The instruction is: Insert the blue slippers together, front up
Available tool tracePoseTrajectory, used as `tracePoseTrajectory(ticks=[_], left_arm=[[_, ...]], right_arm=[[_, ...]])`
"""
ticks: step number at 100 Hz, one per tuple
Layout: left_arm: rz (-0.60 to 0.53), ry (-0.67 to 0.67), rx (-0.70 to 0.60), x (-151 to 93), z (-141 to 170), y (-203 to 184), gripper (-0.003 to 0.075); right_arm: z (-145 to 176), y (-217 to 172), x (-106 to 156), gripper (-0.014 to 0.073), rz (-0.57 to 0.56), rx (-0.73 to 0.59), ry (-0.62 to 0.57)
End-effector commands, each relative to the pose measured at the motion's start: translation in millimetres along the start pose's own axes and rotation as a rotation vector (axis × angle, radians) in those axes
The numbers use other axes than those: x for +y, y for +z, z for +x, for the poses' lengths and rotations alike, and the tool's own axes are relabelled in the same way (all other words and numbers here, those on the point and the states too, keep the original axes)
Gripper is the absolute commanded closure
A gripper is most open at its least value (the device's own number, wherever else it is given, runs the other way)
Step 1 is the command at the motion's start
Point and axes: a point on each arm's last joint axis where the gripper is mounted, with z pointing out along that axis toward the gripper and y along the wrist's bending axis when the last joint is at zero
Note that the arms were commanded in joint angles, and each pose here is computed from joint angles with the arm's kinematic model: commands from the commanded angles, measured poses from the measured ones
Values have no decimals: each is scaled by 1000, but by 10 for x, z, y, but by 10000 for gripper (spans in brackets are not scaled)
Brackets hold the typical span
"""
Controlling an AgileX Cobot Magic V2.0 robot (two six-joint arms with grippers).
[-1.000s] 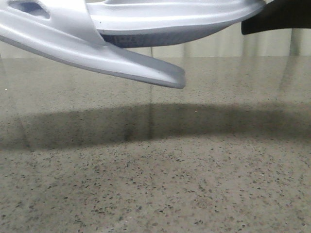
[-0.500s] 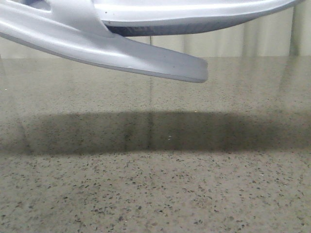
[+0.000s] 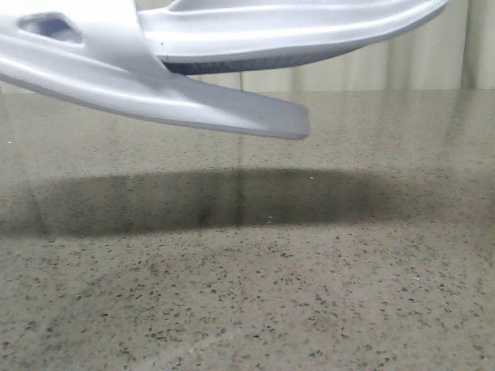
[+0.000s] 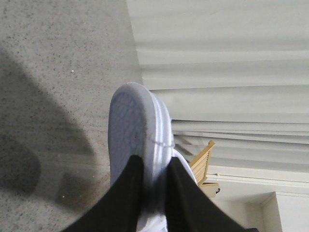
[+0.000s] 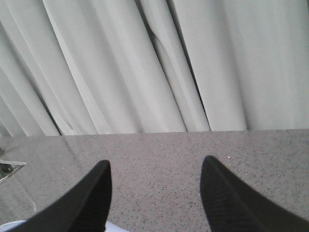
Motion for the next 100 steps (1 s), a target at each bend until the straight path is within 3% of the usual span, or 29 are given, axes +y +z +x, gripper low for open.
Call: tracePoseTrajectory(ticks=[1, 85, 100], left_arm=[[47, -23, 59, -119, -3, 73, 704], [-80, 52, 112, 118, -132, 324, 701], [-79, 85, 106, 119, -139, 324, 627]], right_arm=[[-136, -40, 18, 240, 13, -60, -19], [-44, -27, 26, 240, -14, -7, -11], [-45, -27, 25, 240, -13, -9, -11]])
